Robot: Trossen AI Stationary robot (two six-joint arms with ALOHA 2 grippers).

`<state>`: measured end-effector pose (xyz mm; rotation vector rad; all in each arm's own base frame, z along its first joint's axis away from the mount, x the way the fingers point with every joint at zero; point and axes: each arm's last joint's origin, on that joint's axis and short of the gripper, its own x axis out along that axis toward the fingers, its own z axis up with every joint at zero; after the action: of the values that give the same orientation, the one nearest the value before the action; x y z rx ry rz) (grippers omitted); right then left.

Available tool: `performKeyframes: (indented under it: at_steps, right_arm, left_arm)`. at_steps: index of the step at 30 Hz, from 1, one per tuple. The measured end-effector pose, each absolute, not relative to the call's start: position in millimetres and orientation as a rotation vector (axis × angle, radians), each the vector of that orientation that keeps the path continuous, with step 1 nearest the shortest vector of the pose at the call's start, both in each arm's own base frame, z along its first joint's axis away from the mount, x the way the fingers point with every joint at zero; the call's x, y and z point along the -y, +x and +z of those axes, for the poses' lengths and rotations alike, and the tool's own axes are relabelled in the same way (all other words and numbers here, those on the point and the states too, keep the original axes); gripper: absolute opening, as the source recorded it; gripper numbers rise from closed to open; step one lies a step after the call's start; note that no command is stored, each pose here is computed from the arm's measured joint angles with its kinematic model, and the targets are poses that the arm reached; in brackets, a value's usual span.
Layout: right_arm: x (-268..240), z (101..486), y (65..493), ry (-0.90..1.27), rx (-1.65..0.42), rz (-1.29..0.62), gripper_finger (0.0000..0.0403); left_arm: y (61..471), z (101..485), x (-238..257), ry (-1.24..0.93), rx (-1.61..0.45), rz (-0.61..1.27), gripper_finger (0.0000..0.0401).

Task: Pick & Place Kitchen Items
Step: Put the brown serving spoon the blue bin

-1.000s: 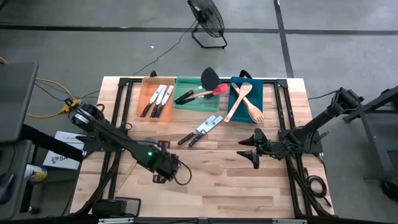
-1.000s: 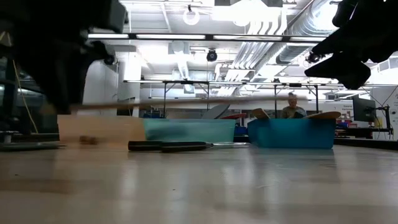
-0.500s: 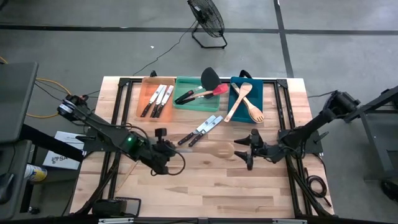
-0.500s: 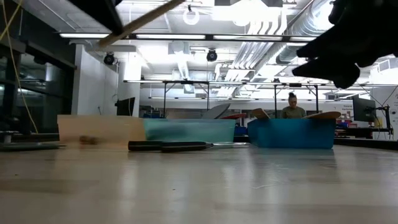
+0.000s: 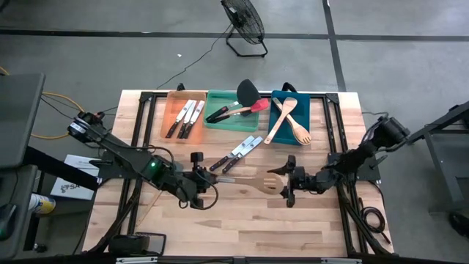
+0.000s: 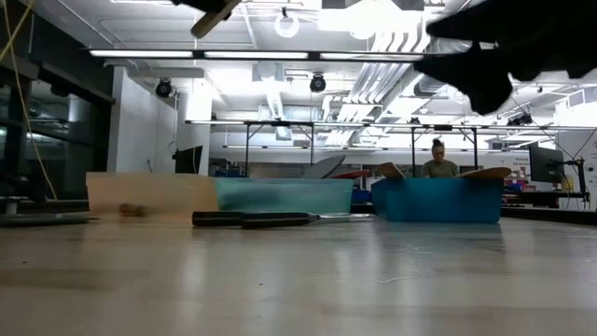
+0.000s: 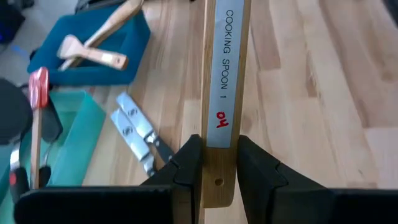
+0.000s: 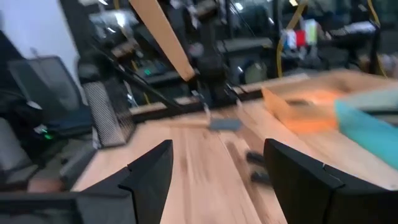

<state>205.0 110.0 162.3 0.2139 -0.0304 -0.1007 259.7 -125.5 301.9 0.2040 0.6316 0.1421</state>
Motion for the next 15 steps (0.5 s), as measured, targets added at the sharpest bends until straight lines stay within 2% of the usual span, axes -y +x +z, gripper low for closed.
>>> performKeyframes:
  at_steps: [9, 15]
  right_arm:
    - [-113, 182, 250, 0.099, 0.145, 0.028, 0.0243]
    - [-117, 202, 270, -0.025, 0.223, 0.021, 0.0243]
  left_arm:
    - [277, 312, 113, 0.164, -0.539, 0.045, 0.0067]
    - [285, 308, 103, 0.150, -0.553, 0.029, 0.0067]
